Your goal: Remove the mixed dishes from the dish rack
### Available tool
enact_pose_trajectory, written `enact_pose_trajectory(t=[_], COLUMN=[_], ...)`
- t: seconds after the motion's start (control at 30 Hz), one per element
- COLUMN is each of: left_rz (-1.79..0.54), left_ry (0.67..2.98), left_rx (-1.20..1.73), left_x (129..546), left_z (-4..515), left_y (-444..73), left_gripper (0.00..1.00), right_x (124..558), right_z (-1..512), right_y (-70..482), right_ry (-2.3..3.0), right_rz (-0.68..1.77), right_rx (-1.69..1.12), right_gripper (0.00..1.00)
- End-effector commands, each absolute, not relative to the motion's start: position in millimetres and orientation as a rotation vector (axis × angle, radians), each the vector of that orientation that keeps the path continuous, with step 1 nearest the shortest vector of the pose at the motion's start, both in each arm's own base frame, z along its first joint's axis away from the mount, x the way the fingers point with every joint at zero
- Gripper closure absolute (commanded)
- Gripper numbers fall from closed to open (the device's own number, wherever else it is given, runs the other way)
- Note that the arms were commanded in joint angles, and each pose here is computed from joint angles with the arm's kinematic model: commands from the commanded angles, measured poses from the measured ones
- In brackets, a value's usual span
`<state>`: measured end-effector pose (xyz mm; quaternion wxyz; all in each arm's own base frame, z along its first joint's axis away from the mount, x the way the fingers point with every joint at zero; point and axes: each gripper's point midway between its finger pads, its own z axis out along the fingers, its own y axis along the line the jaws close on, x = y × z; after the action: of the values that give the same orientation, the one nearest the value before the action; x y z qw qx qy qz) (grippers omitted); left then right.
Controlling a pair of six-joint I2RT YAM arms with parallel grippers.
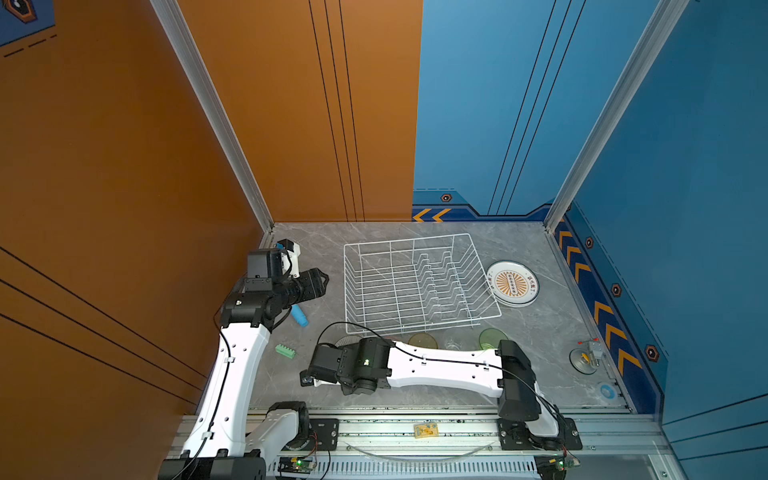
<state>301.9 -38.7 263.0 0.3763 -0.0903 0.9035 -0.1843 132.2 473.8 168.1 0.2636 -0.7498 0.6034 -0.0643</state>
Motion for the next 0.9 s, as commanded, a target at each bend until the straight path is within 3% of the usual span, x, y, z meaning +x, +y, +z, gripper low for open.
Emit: enact_pose_trajectory(t=[0.0, 0.33, 0.6, 0.87], left_rz=[-0.448, -0.402, -0.322, -0.255], left_ry=[2.328, 2.283, 2.268, 2.161], left_rx=[-0.234, -0.250, -0.268, -0.299], left_x=[301.2, 309.8, 321.1, 343.1], left_z=[254.1, 246.8, 222.5, 194.8], left_y=[-34.8, -27.4, -15.6, -1.6], left_gripper=[0.30, 0.29, 0.27, 0.26], right_x=[130.0, 210.8, 286.7, 311.2], right_z=[204.7, 277.0, 303.3, 291.2], right_y=[469.2, 374.7, 239.2, 91.7], right_ry=[1.653, 1.890, 2.060, 2.031], right_rz=[-0.032, 0.045, 0.044, 0.016], right_rx=[-1.918, -1.417, -0.744, -0.089], right_gripper=[0.49, 0.41, 0.33, 0.22])
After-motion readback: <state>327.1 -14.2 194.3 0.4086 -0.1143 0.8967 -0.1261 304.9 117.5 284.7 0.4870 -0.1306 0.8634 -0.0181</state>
